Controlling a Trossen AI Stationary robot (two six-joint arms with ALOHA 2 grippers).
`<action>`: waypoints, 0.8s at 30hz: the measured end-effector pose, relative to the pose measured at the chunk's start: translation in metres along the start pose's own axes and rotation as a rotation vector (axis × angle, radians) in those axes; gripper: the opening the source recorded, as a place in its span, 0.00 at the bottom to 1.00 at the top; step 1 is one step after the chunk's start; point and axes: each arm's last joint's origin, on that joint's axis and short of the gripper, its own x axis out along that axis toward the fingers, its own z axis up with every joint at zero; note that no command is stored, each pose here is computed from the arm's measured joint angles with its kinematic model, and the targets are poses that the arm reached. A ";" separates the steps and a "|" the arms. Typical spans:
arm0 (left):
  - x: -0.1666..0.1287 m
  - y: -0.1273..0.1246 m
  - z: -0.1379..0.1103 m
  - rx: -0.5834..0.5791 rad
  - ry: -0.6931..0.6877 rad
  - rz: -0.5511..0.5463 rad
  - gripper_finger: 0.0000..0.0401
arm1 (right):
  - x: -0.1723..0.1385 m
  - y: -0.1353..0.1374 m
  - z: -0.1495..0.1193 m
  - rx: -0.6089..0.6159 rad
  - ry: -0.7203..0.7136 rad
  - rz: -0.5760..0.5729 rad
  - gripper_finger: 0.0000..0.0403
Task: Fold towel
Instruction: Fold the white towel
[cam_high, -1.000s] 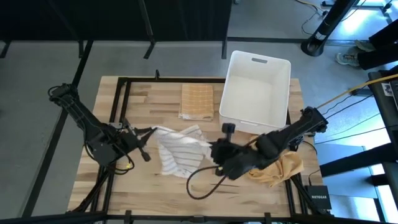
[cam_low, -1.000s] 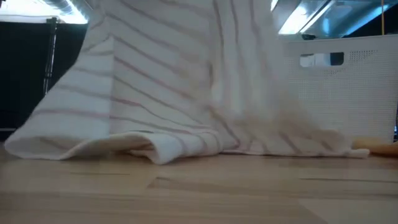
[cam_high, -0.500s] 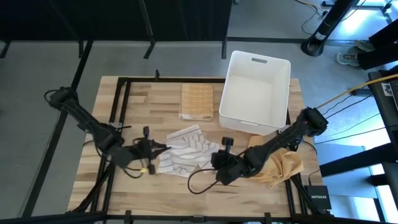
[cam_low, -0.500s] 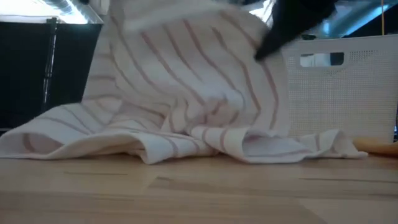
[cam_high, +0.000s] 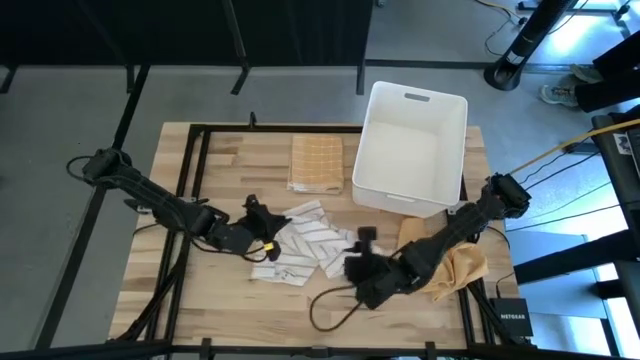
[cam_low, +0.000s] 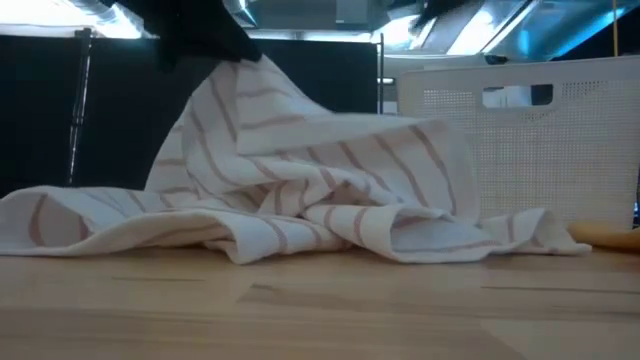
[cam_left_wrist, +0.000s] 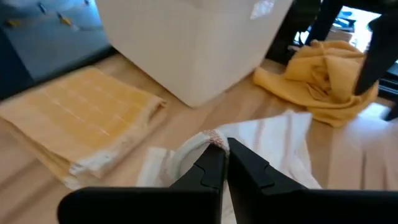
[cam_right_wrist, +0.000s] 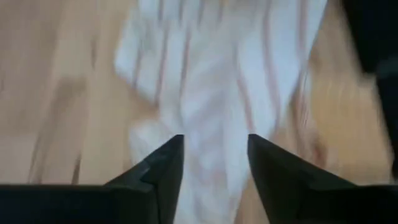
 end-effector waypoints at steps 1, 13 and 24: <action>0.002 0.000 0.000 -0.013 0.009 -0.009 0.01 | 0.004 0.005 0.004 -0.035 -0.071 -0.009 0.48; 0.002 -0.010 0.009 -0.089 -0.007 -0.179 0.01 | 0.113 0.033 -0.003 -0.514 -0.169 -0.395 0.46; -0.001 -0.015 0.017 -0.153 -0.073 -0.240 0.01 | 0.120 0.030 0.000 -0.472 -0.194 -0.425 0.45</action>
